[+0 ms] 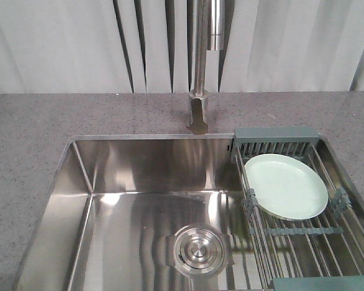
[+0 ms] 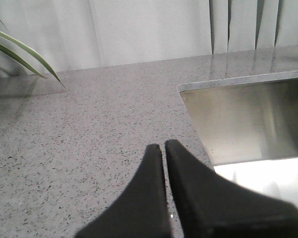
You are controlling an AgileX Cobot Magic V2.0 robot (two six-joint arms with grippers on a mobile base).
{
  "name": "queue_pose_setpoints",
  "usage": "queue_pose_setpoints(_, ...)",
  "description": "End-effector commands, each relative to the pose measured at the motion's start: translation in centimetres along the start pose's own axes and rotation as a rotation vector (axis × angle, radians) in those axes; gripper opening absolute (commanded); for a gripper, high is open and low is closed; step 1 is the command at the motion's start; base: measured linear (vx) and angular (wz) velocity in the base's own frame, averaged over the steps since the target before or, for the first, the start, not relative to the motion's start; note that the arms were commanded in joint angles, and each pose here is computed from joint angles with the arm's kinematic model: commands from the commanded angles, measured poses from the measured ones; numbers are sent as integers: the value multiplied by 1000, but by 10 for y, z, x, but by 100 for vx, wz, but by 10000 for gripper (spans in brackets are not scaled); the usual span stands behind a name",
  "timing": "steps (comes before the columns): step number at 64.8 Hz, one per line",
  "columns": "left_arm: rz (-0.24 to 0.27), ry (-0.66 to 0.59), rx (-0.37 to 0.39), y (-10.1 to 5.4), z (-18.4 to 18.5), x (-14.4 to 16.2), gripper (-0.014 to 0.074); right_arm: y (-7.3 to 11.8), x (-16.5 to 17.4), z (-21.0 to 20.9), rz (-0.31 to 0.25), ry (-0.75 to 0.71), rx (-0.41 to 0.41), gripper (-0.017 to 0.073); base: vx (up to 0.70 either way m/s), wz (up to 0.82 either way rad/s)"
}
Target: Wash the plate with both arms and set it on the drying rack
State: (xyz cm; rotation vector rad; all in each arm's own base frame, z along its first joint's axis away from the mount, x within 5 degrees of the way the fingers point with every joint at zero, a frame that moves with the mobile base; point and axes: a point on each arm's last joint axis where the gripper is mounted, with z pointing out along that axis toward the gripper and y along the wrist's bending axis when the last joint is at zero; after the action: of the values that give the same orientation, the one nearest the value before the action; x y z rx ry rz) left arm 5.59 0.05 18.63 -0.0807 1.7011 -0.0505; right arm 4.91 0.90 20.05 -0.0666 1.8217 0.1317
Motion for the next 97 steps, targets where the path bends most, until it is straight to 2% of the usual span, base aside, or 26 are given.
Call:
queue_pose_setpoints(1,-6,-109,7,-1,-4,-15,22,-5,-3,2,87,-127,57,-4,0,0)
queue_pose_setpoints(4,-6,-109,7,-1,-4,-15,22,-7,3,5,125,-143,69,-4,0,0)
queue_pose_setpoints(10,-6,-110,7,-1,-4,-16,22,-9,7,8,145,-201,80,-4,0,0)
queue_pose_setpoints(21,-6,-110,7,-1,-4,-16,22,-9,-6,5,57,-341,87,-4,0,0)
queue_pose_setpoints(26,-6,-110,7,-1,-4,-16,22,-9,-9,4,54,-377,87,-4,0,0)
queue_pose_setpoints(97,-6,-110,7,-1,-4,-16,22,-9,-9,4,55,-379,87,-4,0,0)
